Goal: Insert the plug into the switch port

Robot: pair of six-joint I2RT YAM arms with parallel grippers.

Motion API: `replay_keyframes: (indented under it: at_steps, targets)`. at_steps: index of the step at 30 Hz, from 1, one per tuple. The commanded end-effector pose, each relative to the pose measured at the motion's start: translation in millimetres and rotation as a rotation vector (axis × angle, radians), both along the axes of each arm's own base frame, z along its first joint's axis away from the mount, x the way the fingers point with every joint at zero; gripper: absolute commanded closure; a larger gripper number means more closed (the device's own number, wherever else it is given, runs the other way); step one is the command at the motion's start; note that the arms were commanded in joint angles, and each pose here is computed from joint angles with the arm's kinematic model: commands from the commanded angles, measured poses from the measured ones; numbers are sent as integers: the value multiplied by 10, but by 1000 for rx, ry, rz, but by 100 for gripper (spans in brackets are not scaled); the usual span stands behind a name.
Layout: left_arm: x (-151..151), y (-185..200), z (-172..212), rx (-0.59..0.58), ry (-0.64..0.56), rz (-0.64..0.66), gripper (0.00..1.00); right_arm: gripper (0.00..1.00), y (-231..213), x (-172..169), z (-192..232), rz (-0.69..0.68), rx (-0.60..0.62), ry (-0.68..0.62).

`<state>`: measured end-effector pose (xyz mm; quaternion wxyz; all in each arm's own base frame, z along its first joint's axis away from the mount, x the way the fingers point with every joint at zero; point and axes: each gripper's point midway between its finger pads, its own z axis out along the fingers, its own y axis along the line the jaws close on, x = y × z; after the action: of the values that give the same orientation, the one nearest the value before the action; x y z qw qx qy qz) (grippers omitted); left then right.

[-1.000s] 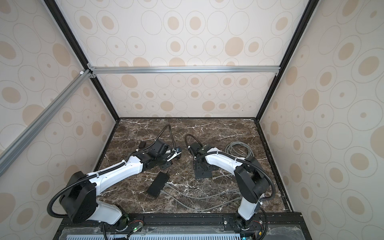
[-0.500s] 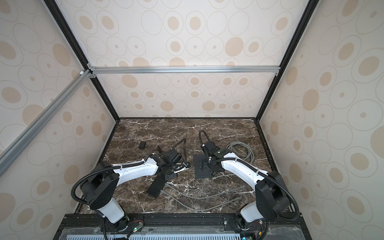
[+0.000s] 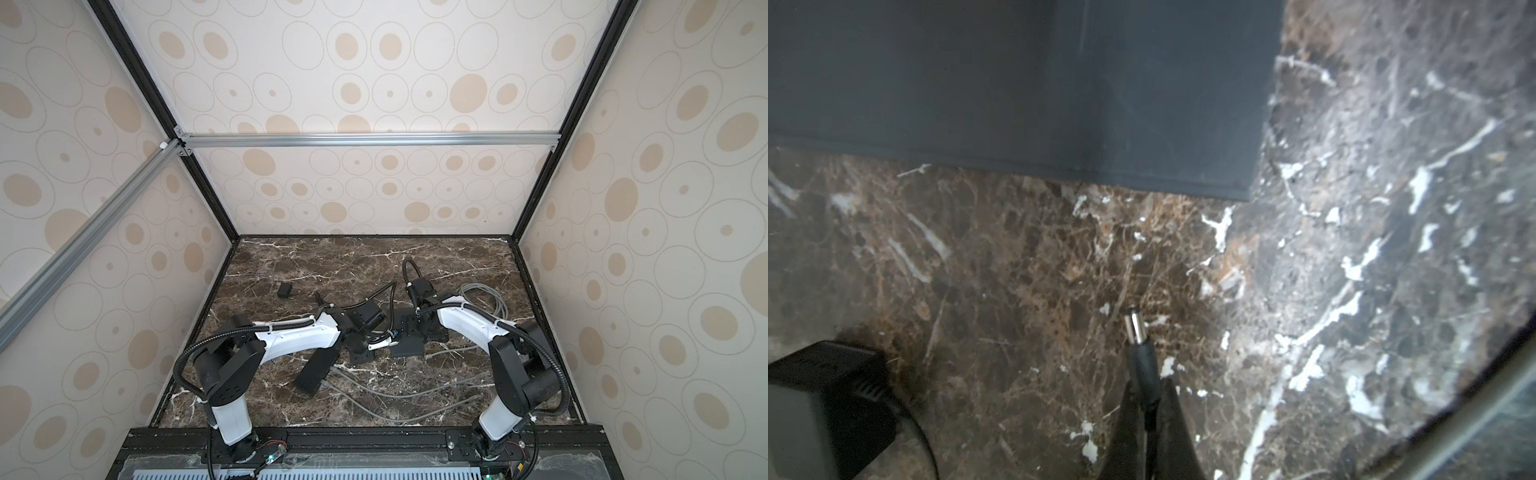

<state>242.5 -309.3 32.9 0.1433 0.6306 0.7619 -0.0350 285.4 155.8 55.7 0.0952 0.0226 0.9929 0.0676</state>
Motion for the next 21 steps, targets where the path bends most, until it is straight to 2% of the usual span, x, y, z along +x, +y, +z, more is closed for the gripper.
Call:
replay_keyframes:
  at_steps: [1, 6, 9, 12, 14, 21]
  targets:
    - [-65, -100, 27, -19, 54, 2, 100, 4, 2, 31, 26, -17, -1, 1]
    - [-60, -172, 8, -33, 68, 7, 100, 10, 52, 18, 21, -20, 58, -15]
    - [-54, -200, -18, -42, 77, 25, 100, 21, 60, 16, 14, -39, 121, -33]
    - [-46, -223, -27, -54, 76, 31, 100, 38, 44, 32, 11, -54, 185, -40]
    - [-55, -251, -24, -68, 83, 28, 100, 46, 30, 32, -1, -52, 213, -36]
    - [-82, -257, -109, -60, 104, 20, 100, 48, 104, 21, 41, 39, 289, -54]
